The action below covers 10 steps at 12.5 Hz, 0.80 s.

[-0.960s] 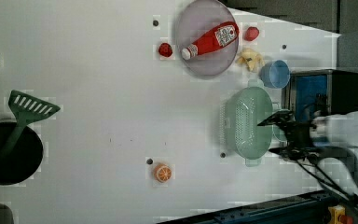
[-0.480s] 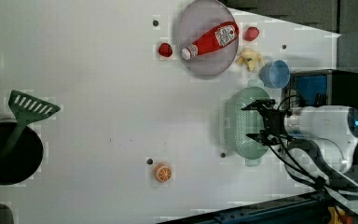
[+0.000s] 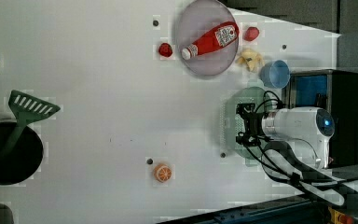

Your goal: Drag strainer right to left.

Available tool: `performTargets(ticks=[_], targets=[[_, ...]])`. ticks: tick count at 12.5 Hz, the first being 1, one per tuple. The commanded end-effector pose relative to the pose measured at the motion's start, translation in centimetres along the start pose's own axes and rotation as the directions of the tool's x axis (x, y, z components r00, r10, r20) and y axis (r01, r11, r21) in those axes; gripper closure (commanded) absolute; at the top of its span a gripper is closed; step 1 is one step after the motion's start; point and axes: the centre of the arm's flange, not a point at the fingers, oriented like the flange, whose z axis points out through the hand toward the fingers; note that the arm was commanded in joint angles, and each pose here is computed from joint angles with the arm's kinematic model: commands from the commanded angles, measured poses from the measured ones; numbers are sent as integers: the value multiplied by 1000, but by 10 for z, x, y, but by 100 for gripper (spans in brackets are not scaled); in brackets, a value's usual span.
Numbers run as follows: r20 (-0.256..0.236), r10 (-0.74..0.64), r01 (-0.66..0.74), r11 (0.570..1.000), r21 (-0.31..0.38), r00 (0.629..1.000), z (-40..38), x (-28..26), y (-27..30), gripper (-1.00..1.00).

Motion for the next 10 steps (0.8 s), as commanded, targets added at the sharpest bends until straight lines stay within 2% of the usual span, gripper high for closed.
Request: performTargets(ticks=[1,10], targets=[[4,128,-128,991,36,992,-11,-19,-6,-100],[-3,70,-70,997,36,998,-7,-88,-10,-100]])
